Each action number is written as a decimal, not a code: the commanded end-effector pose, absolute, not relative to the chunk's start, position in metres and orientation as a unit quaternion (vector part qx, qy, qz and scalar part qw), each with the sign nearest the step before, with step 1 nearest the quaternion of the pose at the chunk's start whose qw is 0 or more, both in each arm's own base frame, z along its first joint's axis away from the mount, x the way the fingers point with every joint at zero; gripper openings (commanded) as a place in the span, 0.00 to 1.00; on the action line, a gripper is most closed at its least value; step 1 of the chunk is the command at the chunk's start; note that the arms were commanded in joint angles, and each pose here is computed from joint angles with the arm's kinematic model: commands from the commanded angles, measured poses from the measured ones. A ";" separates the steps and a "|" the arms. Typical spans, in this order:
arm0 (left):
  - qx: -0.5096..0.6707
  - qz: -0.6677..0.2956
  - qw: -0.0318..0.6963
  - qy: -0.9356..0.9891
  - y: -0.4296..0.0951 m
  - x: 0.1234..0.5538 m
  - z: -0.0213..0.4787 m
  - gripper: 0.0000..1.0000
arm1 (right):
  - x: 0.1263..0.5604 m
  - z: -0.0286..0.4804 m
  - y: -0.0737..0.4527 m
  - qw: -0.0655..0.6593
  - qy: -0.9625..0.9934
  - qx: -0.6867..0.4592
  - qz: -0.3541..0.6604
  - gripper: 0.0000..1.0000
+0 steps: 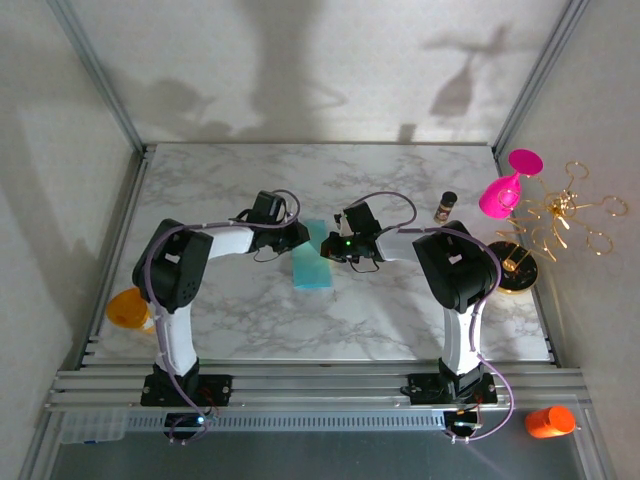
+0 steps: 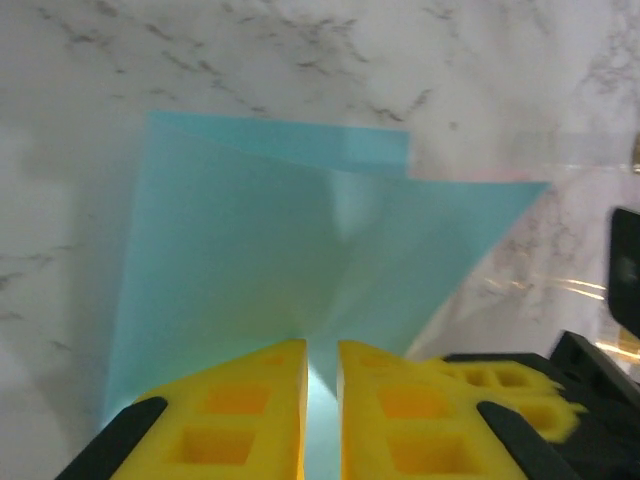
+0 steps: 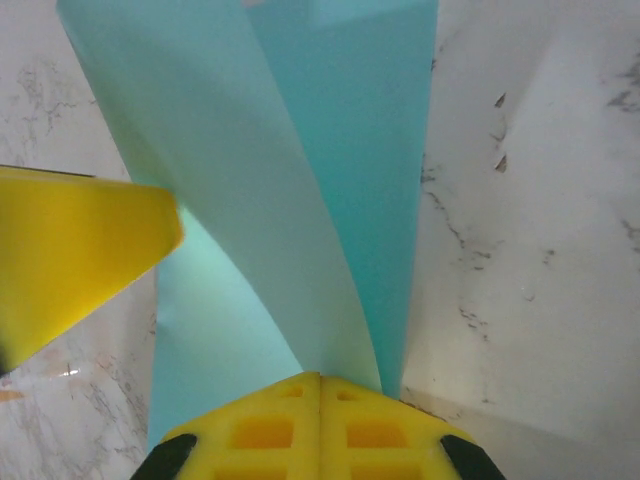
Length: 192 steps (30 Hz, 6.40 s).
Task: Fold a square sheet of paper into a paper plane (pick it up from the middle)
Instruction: First fold the square sheet of paper in half at the center of the table, then hold the square sheet of paper at the center of the table, then fold the square sheet of paper in half at the center of the table.
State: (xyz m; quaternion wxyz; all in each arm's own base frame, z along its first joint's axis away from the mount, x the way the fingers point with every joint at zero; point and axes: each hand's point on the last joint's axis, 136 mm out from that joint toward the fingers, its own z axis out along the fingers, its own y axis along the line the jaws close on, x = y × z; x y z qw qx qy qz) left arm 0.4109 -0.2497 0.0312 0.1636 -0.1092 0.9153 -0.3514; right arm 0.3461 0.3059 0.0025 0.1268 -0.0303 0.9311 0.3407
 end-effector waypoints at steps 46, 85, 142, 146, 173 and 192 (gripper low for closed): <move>-0.134 -0.253 0.192 0.939 -0.211 0.459 0.002 0.15 | 0.272 -0.115 0.176 0.000 0.998 0.026 0.055 0.00; -0.143 -0.313 0.150 0.927 -0.232 0.425 0.003 0.14 | 0.330 -0.026 0.260 0.079 0.947 -0.217 0.224 0.03; -0.174 -0.248 0.133 0.944 -0.209 0.416 -0.031 0.10 | 0.249 0.006 0.319 -0.009 0.943 -0.087 0.320 0.00; -0.169 -0.249 0.133 0.944 -0.210 0.417 -0.030 0.11 | 0.233 0.007 0.323 -0.018 0.940 -0.112 0.322 0.00; -0.160 -0.251 0.130 0.946 -0.215 0.416 -0.032 0.10 | 0.263 0.007 0.345 0.029 0.937 -0.124 0.326 0.00; -0.115 -0.314 0.189 0.923 -0.253 0.432 0.064 0.35 | 0.312 0.070 0.293 0.166 0.931 -0.031 0.324 0.27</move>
